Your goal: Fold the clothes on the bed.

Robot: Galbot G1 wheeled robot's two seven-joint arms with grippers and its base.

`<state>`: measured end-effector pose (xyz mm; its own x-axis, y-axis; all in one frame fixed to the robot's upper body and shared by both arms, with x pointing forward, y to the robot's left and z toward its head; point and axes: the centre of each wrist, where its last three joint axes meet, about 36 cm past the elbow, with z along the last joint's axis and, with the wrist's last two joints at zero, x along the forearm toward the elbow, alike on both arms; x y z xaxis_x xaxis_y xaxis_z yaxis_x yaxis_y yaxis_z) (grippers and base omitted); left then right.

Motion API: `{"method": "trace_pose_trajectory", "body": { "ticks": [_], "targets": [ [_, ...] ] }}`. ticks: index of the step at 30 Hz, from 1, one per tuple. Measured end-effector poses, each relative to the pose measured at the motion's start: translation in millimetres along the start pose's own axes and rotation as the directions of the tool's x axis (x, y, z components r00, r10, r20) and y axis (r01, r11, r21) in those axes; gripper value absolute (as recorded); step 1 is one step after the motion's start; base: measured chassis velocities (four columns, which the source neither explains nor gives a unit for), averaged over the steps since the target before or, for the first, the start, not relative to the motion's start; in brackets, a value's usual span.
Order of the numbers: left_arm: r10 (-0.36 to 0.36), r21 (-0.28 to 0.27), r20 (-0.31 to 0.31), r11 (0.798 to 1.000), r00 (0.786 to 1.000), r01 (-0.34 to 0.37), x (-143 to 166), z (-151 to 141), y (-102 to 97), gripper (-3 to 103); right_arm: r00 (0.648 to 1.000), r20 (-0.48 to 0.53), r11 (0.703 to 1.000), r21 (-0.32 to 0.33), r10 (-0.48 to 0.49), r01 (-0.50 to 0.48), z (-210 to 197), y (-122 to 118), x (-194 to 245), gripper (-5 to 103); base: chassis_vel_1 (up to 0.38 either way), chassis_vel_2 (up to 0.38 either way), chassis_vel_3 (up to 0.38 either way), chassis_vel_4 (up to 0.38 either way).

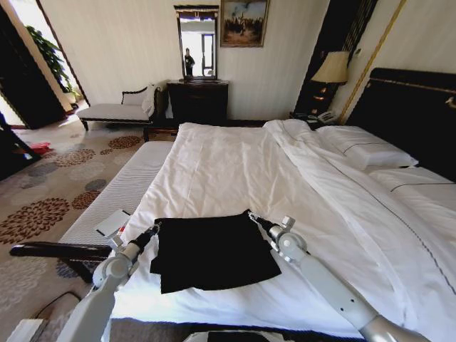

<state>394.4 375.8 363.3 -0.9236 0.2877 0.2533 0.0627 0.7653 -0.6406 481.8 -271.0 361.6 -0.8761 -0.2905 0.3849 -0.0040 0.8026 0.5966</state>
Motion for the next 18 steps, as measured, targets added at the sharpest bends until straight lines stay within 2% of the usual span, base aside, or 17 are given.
{"method": "trace_pose_trajectory", "body": {
  "ticks": [5, 18],
  "targets": [
    [-0.002, -0.008, -0.004, 1.000, 1.000, 0.002, 0, 2, -0.5, 1, 0.998, 0.057, 1.000, 0.005, 0.017, -0.017, -11, -6, -2, 100, 0.000, 0.000, 0.000, 0.000],
    [-0.004, -0.020, -0.013, 1.000, 1.000, 0.004, 4, 7, -1.3, 1, 0.996, 0.088, 1.000, -0.014, 0.013, -0.011, -22, -5, 6, 100, 0.000, 0.000, 0.000, 0.000]
  ]
}}
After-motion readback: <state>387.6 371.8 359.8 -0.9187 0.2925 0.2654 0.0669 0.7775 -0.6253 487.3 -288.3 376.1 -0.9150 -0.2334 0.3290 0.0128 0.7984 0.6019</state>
